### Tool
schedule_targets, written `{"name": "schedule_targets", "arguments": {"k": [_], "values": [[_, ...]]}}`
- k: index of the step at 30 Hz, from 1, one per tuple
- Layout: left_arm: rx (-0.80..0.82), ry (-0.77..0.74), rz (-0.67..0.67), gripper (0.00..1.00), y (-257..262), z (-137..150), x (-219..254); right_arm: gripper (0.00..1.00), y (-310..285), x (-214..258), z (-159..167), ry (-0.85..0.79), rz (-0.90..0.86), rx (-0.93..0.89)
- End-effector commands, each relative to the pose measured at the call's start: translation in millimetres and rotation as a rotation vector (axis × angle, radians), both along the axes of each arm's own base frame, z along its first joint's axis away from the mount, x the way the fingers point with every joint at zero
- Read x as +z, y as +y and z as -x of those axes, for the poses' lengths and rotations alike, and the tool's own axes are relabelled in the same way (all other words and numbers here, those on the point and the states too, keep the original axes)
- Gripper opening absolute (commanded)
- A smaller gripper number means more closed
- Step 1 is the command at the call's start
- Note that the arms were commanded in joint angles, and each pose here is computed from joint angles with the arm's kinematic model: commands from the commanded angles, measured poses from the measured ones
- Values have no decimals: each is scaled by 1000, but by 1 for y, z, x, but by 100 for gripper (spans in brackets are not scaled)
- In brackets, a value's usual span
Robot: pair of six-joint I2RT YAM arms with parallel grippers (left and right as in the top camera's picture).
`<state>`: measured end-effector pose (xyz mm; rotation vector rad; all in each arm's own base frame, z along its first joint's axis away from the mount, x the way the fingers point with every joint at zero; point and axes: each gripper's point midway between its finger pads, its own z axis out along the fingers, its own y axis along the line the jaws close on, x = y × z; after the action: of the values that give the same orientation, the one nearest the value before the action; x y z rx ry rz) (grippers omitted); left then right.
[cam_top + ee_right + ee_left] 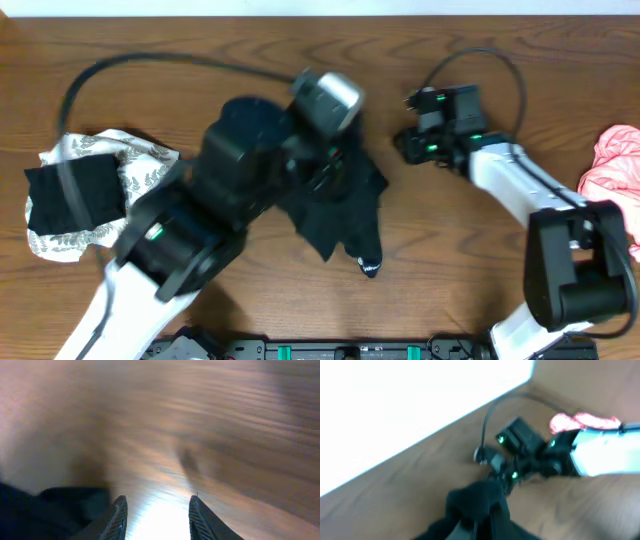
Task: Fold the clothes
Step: 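Lift the black garment with the left gripper and bring right gripper to it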
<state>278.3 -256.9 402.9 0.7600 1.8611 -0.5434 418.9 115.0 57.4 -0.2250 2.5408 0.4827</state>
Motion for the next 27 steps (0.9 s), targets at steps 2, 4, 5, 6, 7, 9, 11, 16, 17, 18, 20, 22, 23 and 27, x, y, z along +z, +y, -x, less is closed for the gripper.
{"name": "schedule_targets", "arguments": {"k": [2, 4, 5, 6, 7, 9, 11, 16, 17, 18, 20, 22, 23, 27], "values": [[-274, 56, 132, 6, -71, 1, 6, 39, -81, 44, -9, -55, 44, -266], [-393, 82, 165, 6, -101, 10, 10, 39, -108, 54, -3, -55, 67, -336], [-435, 91, 168, 6, -114, 16, 12, 39, -118, 59, -1, -60, 67, -360], [-467, 94, 163, 6, -125, 22, 14, 39, -128, 65, 0, -71, 60, -388], [-502, 80, 146, 6, -134, 30, 17, 40, -136, 72, 1, -82, 45, -418], [-530, 57, 113, 6, -141, 43, 23, 40, -141, 79, 2, -97, 27, -438], [-486, 40, 75, 6, -134, 45, 30, 39, -144, 84, 2, -108, 20, -442], [-410, 15, 1, 6, -94, 57, 46, 40, -140, 85, 0, -118, 19, -432], [-316, 4, -45, 6, -76, 50, 45, 41, -137, 86, -1, -122, 18, -424], [-255, -4, -77, 6, -63, 45, 43, 42, -135, 87, -1, -124, 15, -416], [-99, -26, -162, 6, -28, 36, 40, 43, -119, 88, -1, -137, 7, -327], [-44, -39, -209, 6, -8, 37, 40, 46, -94, 92, 1, -166, -18, -171], [-48, -44, -229, 6, -2, 41, 39, 50, -79, 95, 3, -188, -32, -80], [-58, -52, -248, 6, 4, 46, 39, 62, -49, 100, 8, -234, -45, 81]]}}
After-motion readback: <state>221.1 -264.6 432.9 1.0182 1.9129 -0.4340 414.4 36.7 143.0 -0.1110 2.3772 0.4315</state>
